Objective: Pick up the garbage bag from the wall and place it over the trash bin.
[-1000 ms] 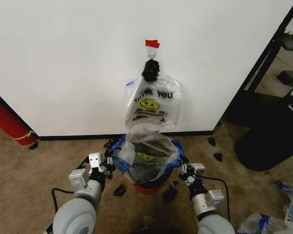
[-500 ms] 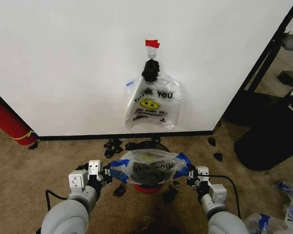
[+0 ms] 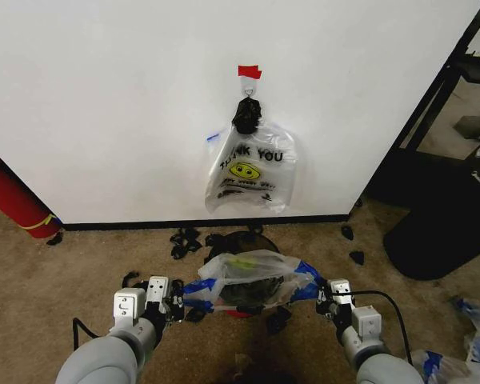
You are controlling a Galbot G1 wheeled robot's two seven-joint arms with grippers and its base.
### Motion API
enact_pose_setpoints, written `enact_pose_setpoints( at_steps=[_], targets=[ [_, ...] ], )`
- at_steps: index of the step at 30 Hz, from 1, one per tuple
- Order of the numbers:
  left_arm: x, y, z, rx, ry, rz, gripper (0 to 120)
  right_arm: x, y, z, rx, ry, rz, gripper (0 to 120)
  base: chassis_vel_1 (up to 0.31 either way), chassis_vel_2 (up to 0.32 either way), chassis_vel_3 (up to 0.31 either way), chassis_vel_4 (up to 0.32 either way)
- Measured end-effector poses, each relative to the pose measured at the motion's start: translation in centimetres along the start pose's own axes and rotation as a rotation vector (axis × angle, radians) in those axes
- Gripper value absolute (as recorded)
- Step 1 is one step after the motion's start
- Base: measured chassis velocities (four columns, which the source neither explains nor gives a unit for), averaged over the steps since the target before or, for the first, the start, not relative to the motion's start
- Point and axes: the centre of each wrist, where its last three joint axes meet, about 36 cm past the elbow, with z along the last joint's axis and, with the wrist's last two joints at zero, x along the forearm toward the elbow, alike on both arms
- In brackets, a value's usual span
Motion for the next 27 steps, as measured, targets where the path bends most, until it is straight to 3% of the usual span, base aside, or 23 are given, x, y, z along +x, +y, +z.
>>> enact_pose_setpoints(
  at_steps=[16,27],
  targets=[
    [-3.2,-0.3,2.1,-0.029,0.074,-0.031,0,-5.0,1.2,0.5,-0.025,0.076,0.021,0,0.0,0.0,0.0,0.0],
    [-5.6,-0.4,3.5,-0.054,0.055,-0.089,0,-8.0,2.3,0.7,-0.025,0.077,0.035,0,0.0,0.0,0.0,0.0]
  ],
)
